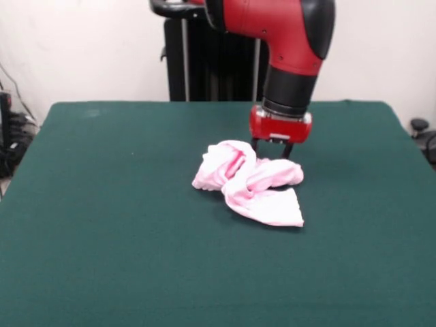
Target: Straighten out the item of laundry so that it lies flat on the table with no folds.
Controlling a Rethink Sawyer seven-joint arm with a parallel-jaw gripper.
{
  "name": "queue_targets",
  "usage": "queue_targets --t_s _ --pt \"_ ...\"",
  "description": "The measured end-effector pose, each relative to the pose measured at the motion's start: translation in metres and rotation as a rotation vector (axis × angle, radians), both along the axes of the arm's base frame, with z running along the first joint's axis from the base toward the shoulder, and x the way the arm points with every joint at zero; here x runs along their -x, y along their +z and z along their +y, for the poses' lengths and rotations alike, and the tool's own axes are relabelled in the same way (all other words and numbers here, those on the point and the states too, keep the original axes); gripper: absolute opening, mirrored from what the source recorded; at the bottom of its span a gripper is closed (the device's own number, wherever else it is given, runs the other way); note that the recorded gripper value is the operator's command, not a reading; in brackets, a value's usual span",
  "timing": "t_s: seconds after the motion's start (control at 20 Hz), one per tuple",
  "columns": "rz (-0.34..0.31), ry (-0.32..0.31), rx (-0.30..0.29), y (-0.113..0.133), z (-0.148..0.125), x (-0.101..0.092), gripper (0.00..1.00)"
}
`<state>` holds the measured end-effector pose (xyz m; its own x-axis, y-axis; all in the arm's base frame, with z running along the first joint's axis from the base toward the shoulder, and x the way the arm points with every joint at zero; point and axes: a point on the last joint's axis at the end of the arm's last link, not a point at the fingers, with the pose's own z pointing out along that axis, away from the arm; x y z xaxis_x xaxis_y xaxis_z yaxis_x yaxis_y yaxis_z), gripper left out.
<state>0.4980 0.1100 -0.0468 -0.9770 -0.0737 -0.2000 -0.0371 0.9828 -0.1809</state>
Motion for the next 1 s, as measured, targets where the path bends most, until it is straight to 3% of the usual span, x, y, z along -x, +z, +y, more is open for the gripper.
queue_targets --t_s 0.35,0.9,0.95,1.0 --pt "-0.041 0.007 0.005 -0.0004 0.0005 0.004 1.0" --pt "-0.043 0.003 0.002 -0.0005 0.0004 0.0042 1.0" --pt "-0.048 0.007 -0.005 -0.0013 0.0046 0.0036 0.0" --pt "-0.05 0.009 -0.006 -0.0016 0.0055 0.0035 0.0"
